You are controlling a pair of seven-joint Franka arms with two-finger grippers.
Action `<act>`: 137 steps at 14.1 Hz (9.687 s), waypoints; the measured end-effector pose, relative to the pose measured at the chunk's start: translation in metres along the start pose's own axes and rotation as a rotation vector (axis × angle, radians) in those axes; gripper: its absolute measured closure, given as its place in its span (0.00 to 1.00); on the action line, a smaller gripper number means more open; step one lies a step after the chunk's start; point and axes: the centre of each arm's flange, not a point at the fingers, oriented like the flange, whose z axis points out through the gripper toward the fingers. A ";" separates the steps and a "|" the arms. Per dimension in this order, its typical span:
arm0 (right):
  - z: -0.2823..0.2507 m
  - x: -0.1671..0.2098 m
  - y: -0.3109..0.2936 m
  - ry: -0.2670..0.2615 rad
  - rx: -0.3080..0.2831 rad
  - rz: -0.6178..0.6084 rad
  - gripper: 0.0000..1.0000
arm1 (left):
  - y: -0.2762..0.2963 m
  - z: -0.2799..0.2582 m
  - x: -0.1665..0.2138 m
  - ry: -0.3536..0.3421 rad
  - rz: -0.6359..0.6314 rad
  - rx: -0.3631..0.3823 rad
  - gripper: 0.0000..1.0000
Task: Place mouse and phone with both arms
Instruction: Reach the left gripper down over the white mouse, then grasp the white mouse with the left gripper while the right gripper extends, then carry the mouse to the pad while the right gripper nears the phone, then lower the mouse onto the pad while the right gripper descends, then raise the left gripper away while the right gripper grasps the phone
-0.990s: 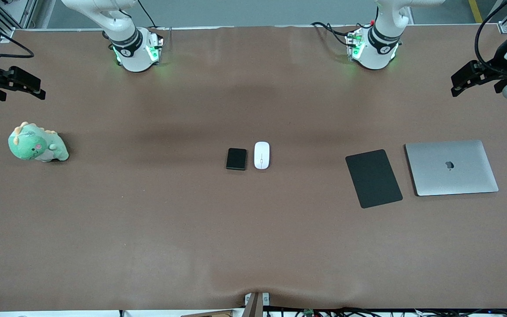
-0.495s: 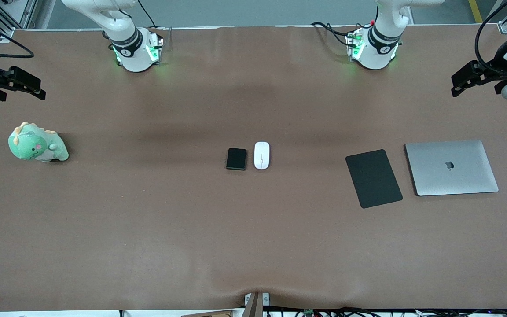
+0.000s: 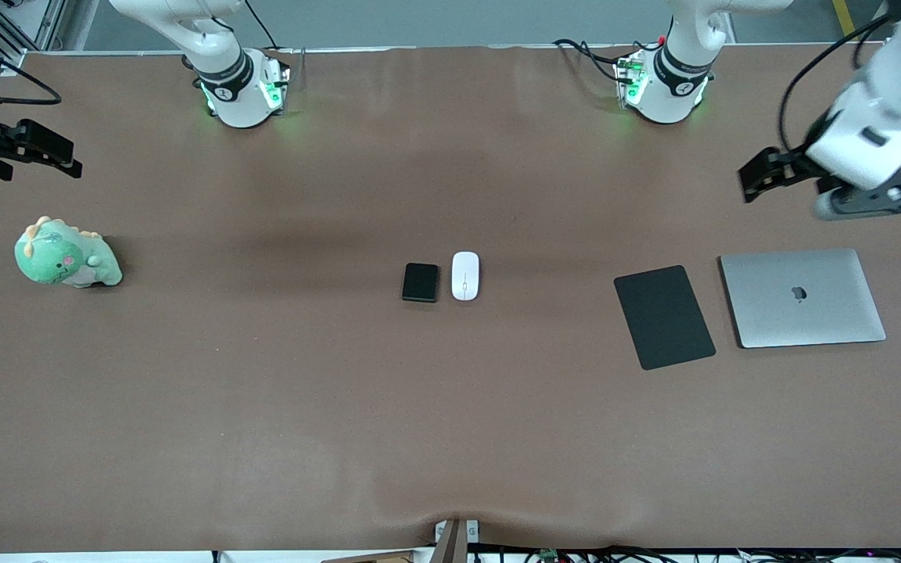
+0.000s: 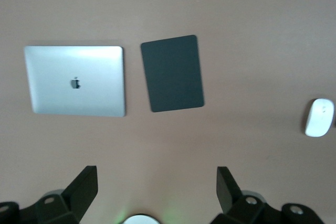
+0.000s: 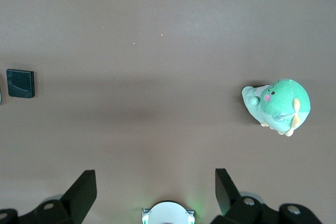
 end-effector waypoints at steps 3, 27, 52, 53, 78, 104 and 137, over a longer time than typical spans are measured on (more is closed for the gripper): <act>0.001 0.001 0.000 -0.003 0.002 -0.001 0.00 | 0.056 0.021 0.010 0.005 -0.020 -0.005 0.00; 0.032 0.024 -0.002 -0.061 0.026 -0.001 0.00 | 0.346 0.309 -0.020 -0.066 0.126 0.033 0.00; 0.102 0.081 -0.009 -0.116 0.033 -0.035 0.00 | 0.403 0.411 -0.051 -0.032 0.166 -0.021 0.00; 0.108 0.084 -0.011 -0.127 0.033 -0.039 0.00 | 0.403 0.412 -0.051 -0.033 0.165 -0.020 0.00; 0.118 0.070 -0.138 -0.240 0.162 0.213 0.00 | 0.326 0.295 0.031 0.054 0.117 -0.068 0.38; 0.252 0.059 -0.358 -0.204 0.127 0.223 0.00 | -0.001 0.404 0.083 0.002 -0.270 -0.068 0.38; 0.446 0.049 -0.429 0.006 0.072 0.080 0.00 | -0.022 0.156 0.150 0.131 -0.116 -0.088 0.00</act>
